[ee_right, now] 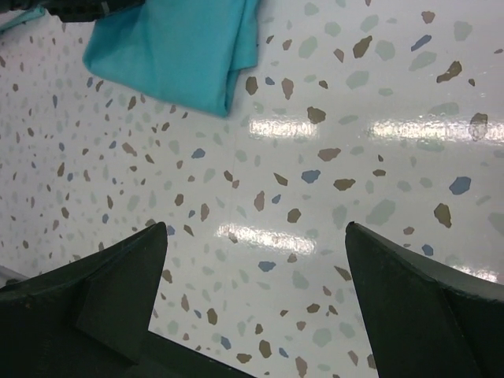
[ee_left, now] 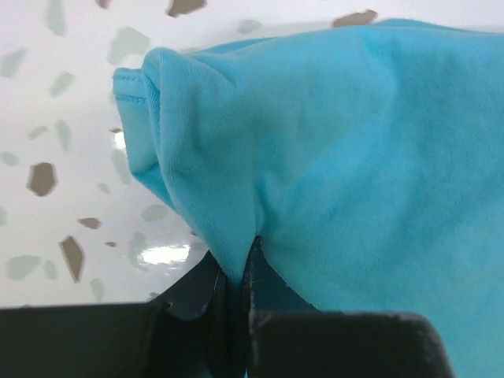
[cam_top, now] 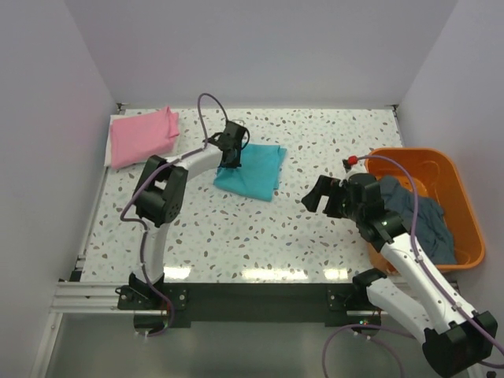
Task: Fold and stack the t-shirts
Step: Neatly place the folded tshirt to the corner
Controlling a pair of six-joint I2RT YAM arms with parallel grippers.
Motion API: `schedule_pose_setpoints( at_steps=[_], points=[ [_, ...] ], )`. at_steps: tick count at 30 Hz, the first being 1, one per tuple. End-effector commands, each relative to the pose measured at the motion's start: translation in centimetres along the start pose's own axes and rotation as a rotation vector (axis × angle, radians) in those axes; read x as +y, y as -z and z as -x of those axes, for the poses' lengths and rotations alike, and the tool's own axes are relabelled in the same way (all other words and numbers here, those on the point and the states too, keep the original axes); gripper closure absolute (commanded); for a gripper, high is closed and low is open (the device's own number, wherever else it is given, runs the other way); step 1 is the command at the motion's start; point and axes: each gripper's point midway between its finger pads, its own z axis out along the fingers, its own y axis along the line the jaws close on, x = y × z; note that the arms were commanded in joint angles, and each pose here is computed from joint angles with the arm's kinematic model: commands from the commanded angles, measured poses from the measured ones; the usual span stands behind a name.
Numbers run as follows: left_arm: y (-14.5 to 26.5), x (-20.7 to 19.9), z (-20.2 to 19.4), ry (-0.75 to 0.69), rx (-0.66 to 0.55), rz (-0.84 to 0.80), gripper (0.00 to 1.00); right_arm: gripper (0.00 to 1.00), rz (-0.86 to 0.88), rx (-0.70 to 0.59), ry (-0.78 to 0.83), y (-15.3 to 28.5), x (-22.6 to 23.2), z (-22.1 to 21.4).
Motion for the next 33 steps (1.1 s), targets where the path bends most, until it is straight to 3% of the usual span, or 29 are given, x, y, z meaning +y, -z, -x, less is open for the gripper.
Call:
schedule_pose_setpoints(
  at_steps=[1, 5, 12, 22, 33],
  points=[
    [0.6, 4.6, 2.2, -0.181, -0.037, 0.205, 1.0, 0.01, -0.054, 0.008, 0.042, -0.1, -1.4, -0.5],
    [3.2, 6.7, 7.8, -0.336, -0.199, 0.314, 1.0, 0.01, -0.08, 0.023, 0.061, -0.6, -2.2, -1.0],
    [7.5, 11.1, 14.6, -0.479, -0.304, 0.459, 1.0, 0.01, -0.113, 0.044, 0.085, -1.3, -3.0, -1.4],
    [15.1, 16.2, 21.7, -0.429, -0.446, 0.538, 1.0, 0.01, -0.152, 0.071, 0.094, -2.1, -3.9, -1.9],
    [21.9, 19.8, 26.1, -0.338, -0.546, 0.557, 1.0, 0.01, -0.144, 0.086, 0.084, -2.3, -3.9, -2.3]
  ],
)
